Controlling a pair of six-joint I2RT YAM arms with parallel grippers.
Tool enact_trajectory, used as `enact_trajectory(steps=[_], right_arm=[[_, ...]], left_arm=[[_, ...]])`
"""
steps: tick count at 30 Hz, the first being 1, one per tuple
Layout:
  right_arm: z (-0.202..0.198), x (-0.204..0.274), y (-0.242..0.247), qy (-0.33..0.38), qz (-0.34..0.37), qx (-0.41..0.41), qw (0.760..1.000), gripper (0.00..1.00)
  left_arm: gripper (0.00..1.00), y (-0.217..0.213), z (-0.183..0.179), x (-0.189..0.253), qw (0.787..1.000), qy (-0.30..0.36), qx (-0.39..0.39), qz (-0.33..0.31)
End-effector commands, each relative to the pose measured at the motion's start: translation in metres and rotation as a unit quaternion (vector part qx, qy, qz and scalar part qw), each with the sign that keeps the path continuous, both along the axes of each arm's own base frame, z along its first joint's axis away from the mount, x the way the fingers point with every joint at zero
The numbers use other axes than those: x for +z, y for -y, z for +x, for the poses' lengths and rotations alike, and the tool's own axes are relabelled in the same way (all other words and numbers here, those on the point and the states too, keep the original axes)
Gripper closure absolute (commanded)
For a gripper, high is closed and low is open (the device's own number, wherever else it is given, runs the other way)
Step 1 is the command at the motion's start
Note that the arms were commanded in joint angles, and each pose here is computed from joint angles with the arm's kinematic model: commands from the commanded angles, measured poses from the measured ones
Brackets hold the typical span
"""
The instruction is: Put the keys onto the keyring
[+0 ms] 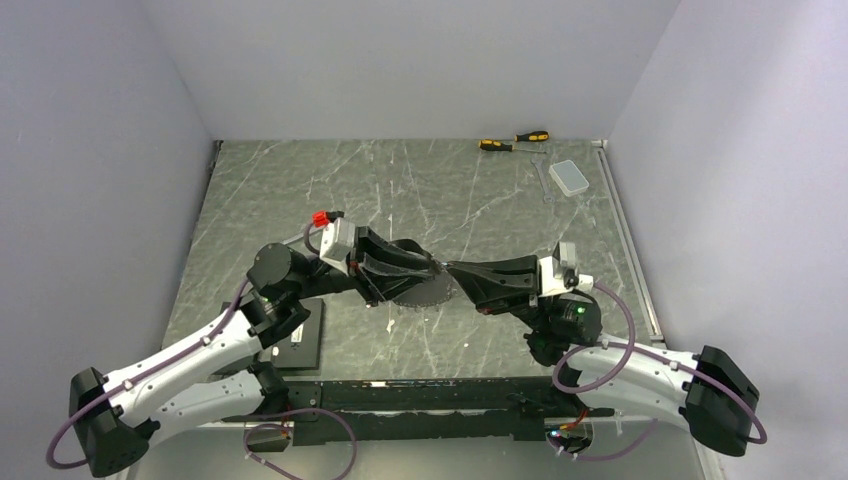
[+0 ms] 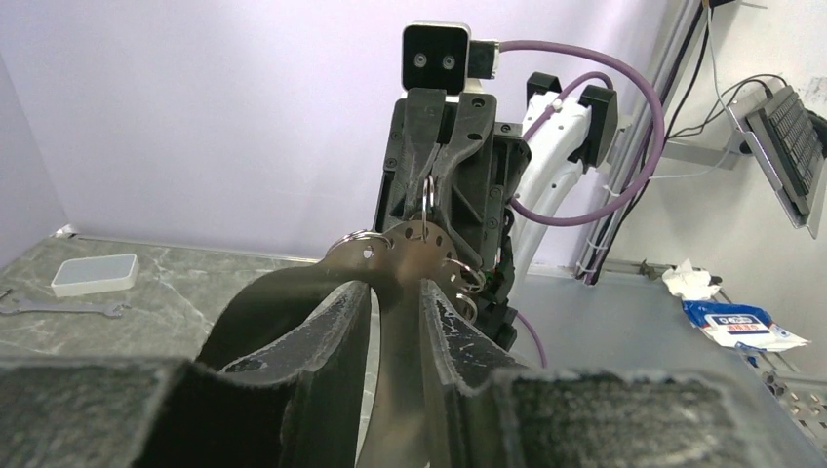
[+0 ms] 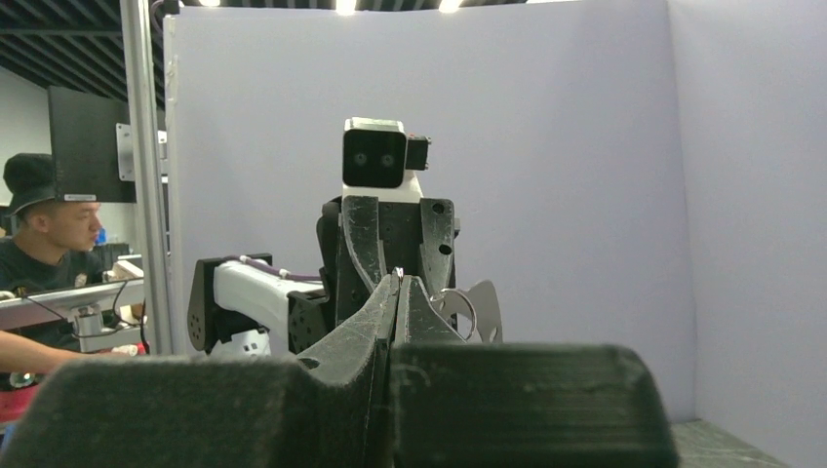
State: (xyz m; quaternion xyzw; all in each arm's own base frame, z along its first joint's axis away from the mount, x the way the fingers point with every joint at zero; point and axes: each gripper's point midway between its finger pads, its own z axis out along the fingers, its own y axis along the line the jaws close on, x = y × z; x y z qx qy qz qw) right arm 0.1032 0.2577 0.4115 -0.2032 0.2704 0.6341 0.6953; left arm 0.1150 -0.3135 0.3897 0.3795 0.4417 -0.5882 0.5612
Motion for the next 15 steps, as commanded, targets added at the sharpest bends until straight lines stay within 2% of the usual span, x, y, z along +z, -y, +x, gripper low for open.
enact_trajectory(steps=[1,11,13,15], right_arm=[[-0.005,0.021,0.007,0.017,0.031,0.001,0.999,1.00],[-0.004,0.020,0.005,0.015,0.030,0.004,0.999,1.00],[-0.004,0.019,0.006,0.014,0.030,0.003,0.999,1.00],[-0.003,0.018,0.006,0.013,0.030,0.001,0.999,1.00]], left_arm=[[0.71,-0.002,0.003,0.010,1.000,0.011,0.015,-0.016],[0.70,0.001,-0.001,0.017,0.999,0.015,-0.003,-0.030],[0.64,0.001,-0.002,0.019,0.999,0.017,-0.005,-0.032],[0.46,0.000,-0.002,0.020,0.999,0.016,-0.003,-0.029]])
